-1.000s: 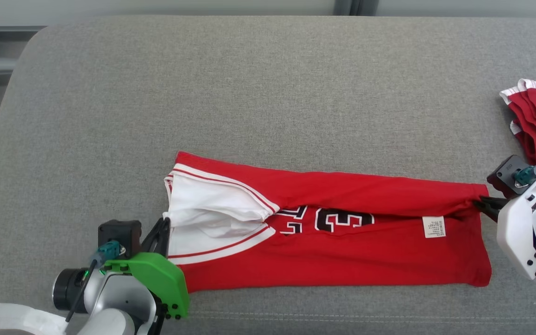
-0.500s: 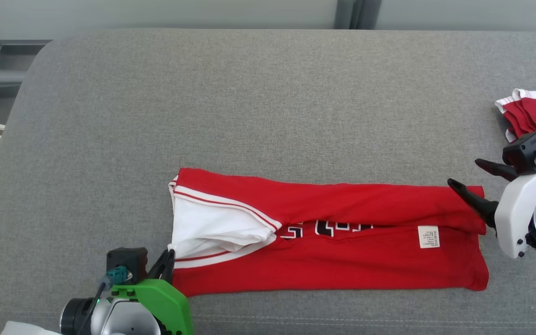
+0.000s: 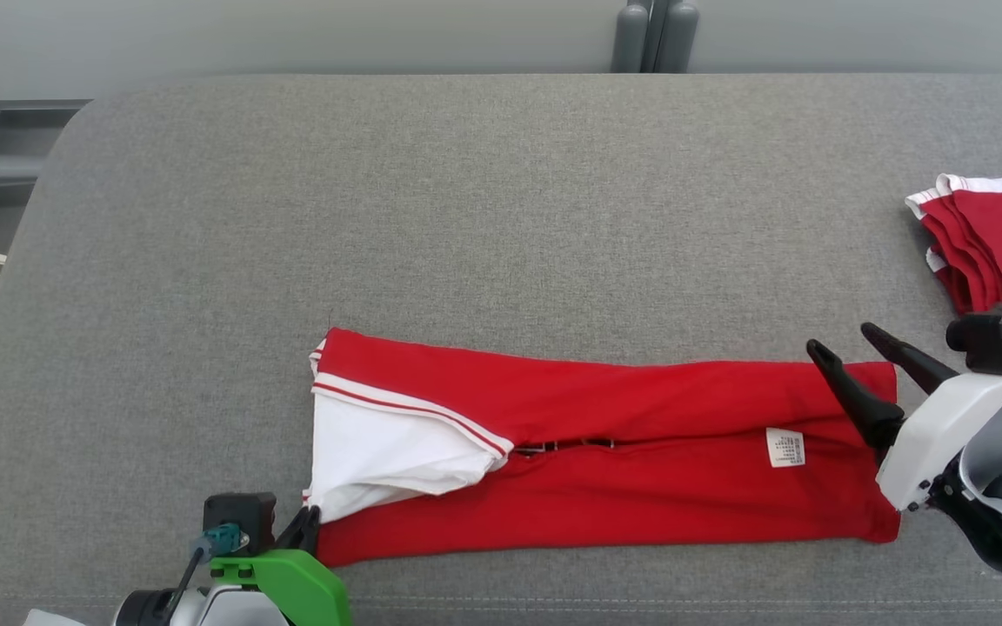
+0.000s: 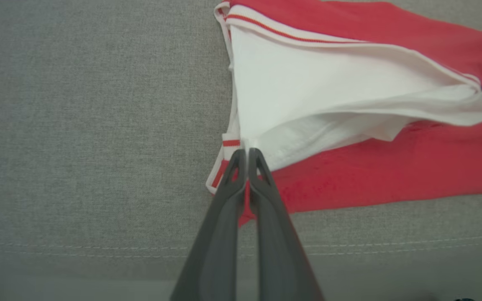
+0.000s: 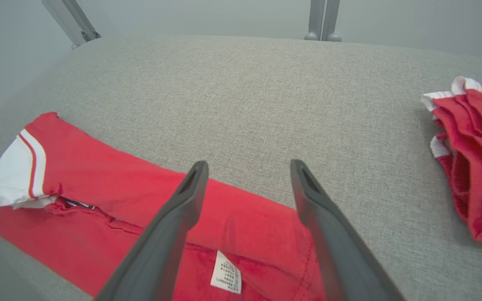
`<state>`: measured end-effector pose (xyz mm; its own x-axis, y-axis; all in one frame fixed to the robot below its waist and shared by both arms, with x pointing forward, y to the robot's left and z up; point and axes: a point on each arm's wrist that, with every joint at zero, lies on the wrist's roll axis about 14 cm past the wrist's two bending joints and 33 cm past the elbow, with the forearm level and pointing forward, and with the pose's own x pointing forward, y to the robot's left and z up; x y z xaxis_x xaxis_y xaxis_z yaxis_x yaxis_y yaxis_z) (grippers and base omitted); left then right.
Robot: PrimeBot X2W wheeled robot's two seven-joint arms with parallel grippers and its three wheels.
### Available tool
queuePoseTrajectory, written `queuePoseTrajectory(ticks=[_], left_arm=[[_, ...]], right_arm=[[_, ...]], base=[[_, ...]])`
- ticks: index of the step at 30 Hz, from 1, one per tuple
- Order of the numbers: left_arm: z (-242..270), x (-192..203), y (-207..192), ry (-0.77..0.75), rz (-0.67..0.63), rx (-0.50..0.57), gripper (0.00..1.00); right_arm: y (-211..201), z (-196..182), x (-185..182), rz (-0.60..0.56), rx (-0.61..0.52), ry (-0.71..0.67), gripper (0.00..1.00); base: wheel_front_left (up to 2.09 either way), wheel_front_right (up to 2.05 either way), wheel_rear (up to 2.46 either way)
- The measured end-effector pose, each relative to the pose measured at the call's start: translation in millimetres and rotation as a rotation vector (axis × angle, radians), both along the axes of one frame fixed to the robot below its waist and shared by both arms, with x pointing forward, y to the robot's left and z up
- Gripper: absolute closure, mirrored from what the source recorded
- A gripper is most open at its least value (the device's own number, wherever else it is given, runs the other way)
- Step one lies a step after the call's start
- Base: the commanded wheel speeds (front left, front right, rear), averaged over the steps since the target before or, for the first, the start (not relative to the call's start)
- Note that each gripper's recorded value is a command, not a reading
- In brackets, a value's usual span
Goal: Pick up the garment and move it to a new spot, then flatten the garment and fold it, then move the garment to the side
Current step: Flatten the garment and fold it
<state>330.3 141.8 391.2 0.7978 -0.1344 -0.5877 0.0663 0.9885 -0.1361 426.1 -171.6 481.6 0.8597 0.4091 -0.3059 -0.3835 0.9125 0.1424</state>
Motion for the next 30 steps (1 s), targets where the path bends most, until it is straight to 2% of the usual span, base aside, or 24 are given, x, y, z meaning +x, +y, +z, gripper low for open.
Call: queuePoseTrajectory(ticks=[2, 3, 4, 5, 14, 19, 26, 30], left_arm=[[-1.2, -0.9, 0.3, 0.003, -0.001, 0.002, 0.96], [-2.4, -1.8, 0.5, 0.007, -0.002, 0.004, 0.85], [-3.4, -3.0, 0.2, 0.01, -0.004, 0.005, 0.66], [-3.5, -3.6, 0.0, 0.007, -0.005, 0.006, 0.01], [-11.8, -13.6, 6.2, 0.027, -0.005, 0.039, 0.0], [-5.9, -14.2, 18.0, -0.021, 0.02, 0.066, 0.0], [27.4, -4.0, 36.9, -0.209, 0.067, 0.101, 0.0], [65.9, 3.9, 46.0, -0.398, 0.123, 0.103, 0.0]], right_arm=[[1.9, -1.2, -3.1, -0.023, 0.035, -0.005, 0.0], [3.4, -1.7, -4.7, -0.033, 0.054, -0.006, 0.0], [5.1, -2.2, -6.4, -0.042, 0.073, -0.007, 0.0], [5.3, -2.8, -7.8, -0.053, 0.084, -0.01, 0.0], [5.8, -0.4, -18.7, -0.134, 0.168, -0.049, 0.0], [1.9, 5.8, -24.1, -0.189, 0.212, -0.087, 0.0], [2.6, 9.3, -37.4, -0.259, 0.27, -0.124, 0.0], [3.7, 14.6, -47.6, -0.315, 0.321, -0.163, 0.0]], base=[[0.0, 0.0, 0.0], [0.0, 0.0, 0.0], [0.0, 0.0, 0.0], [0.0, 0.0, 0.0], [0.0, 0.0, 0.0], [0.0, 0.0, 0.0], [0.0, 0.0, 0.0], [0.0, 0.0, 0.0]])
